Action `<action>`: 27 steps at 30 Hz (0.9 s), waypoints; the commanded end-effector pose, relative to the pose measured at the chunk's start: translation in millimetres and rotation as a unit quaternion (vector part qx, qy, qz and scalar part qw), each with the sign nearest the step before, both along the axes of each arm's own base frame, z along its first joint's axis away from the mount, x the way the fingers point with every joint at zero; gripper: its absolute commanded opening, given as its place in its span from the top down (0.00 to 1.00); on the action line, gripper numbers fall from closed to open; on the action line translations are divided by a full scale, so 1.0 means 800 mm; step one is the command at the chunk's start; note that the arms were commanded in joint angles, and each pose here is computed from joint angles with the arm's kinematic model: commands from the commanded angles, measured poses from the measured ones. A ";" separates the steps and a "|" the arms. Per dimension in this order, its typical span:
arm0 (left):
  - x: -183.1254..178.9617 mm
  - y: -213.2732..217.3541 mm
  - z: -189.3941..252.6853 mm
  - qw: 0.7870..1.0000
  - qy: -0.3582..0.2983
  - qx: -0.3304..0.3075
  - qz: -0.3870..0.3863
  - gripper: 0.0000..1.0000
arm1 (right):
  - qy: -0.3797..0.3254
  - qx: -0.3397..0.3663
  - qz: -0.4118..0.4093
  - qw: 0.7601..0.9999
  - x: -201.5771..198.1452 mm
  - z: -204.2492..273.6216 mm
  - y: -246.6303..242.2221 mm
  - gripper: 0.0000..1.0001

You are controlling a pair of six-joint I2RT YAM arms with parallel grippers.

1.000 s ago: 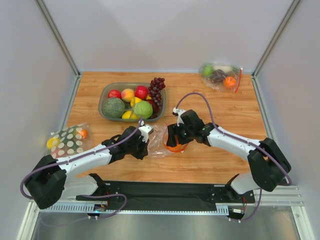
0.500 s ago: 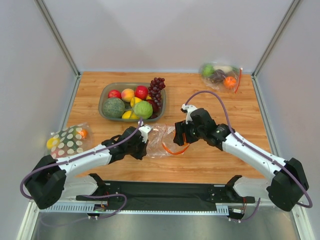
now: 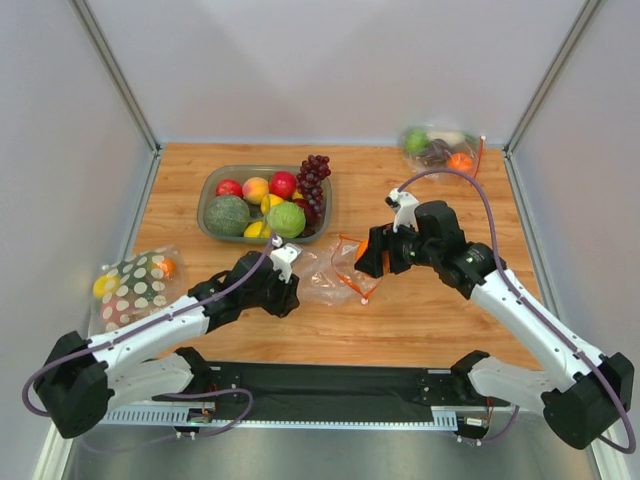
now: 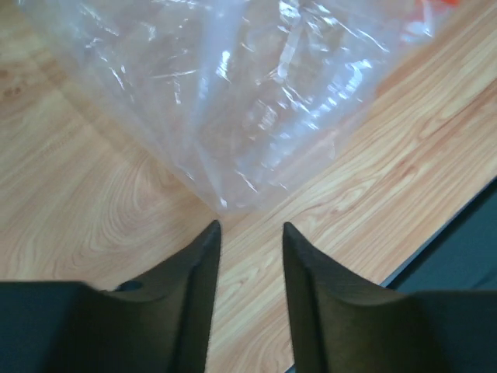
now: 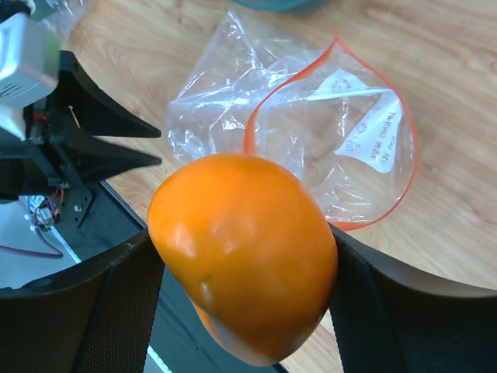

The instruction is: Open the zip-top bag and remove the fake food

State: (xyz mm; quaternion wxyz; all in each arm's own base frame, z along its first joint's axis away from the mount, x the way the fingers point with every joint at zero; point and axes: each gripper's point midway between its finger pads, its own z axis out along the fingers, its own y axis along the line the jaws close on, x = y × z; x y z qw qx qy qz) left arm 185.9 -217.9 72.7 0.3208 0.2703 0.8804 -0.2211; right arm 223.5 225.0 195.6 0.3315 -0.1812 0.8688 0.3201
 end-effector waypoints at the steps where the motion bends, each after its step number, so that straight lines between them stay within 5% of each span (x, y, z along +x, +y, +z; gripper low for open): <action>1: 0.008 -0.018 0.060 0.997 -0.058 -0.055 -0.024 0.52 | -0.038 0.025 0.018 0.999 0.006 0.043 0.003 0.25; 6: 0.003 -0.010 0.082 0.996 -0.061 -0.058 -0.016 0.23 | -0.060 0.037 0.025 0.997 0.026 0.064 0.014 0.25; 13: 0.009 0.015 0.148 0.990 -0.114 -0.078 0.032 0.11 | -0.094 0.056 0.040 0.993 0.084 0.095 0.052 0.25; 18: 0.034 0.073 0.191 0.975 -0.153 -0.047 0.153 0.01 | -0.085 0.067 0.055 0.993 0.134 0.095 0.092 0.27; 27: 0.066 0.146 0.250 0.948 -0.197 -0.056 0.245 0.01 | -0.072 0.048 0.083 0.993 0.224 0.073 0.190 0.27</action>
